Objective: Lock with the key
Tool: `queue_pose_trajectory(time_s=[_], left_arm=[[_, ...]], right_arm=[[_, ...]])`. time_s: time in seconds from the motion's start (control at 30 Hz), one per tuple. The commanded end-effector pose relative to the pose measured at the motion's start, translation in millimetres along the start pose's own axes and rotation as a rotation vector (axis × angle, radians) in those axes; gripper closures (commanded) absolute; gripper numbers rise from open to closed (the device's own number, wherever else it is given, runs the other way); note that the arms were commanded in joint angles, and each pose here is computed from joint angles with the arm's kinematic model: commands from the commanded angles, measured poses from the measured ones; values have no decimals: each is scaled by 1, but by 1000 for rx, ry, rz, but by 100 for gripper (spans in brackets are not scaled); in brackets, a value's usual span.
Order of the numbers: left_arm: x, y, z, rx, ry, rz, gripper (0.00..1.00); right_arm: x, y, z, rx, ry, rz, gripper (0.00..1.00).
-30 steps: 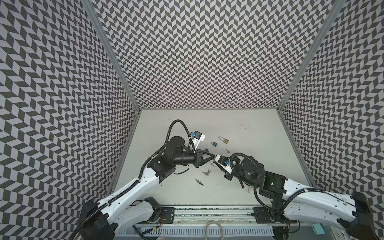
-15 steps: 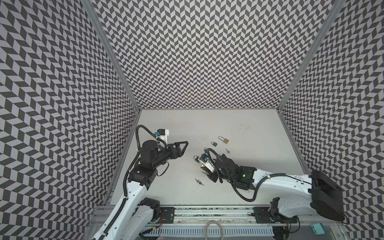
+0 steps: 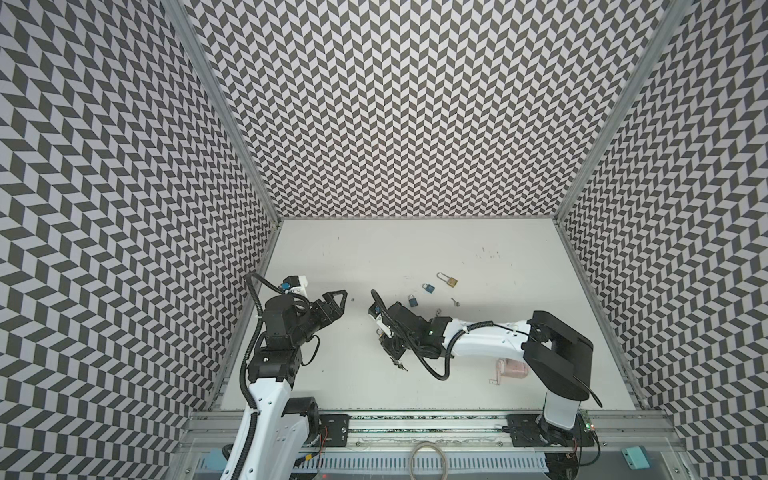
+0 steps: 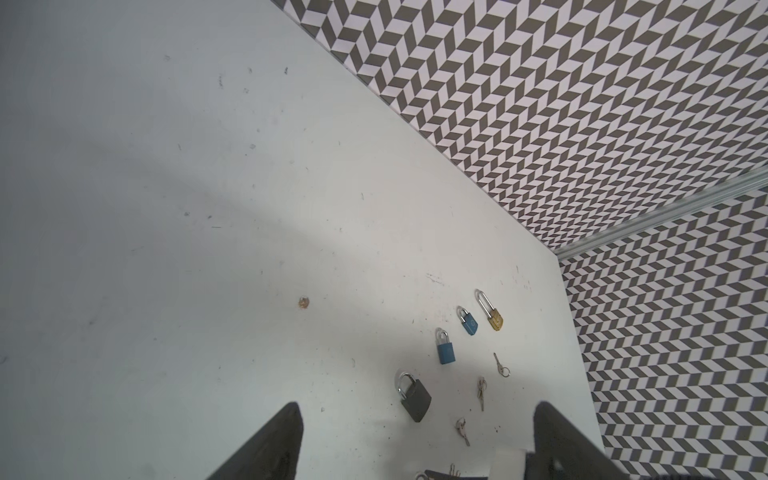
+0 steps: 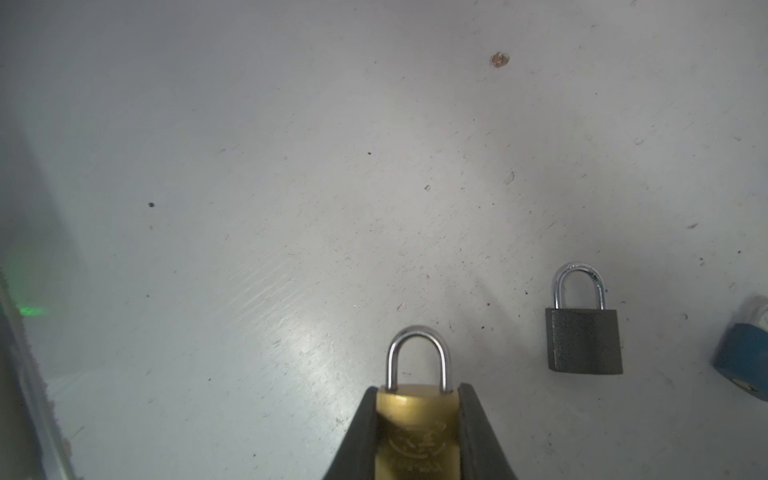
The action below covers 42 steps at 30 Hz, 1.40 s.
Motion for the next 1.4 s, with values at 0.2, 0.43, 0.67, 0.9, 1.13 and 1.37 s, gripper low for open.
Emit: queue_pose_trajectory(time_s=[0.2,0.43,0.67,0.9,1.13,1.37], left_arm=[[-6,-4,1,11,-35,-48,8],[-7,-6,-1,16,-45,-58,6],[-9,-13,-1,23,-75,-112,1],[-13,-31,-1,4,-129,-299,1],[-12,-40,0,168,-16,-532,1],[2,-36,23,340,-107,-662,1]], right_arm=[[19,-7,-5,53,20,56,99],[40,-11,-3,39,6,72,88],[36,-21,-5,53,-39,31,54],[-42,-44,-33,135,12,-215,40],[-147,-1,-128,396,297,-596,24],[-209,82,-192,517,917,-835,13]])
Point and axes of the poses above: each gripper's point midway between its finger pads, its own x axis out along the fingers, its own z axis along the line the jaws close on, y = z × x, the point moved 9 cm from there along -x, back along the fingers, and after that the axes turned 5 degrees about -x, right-handed, at the moved point
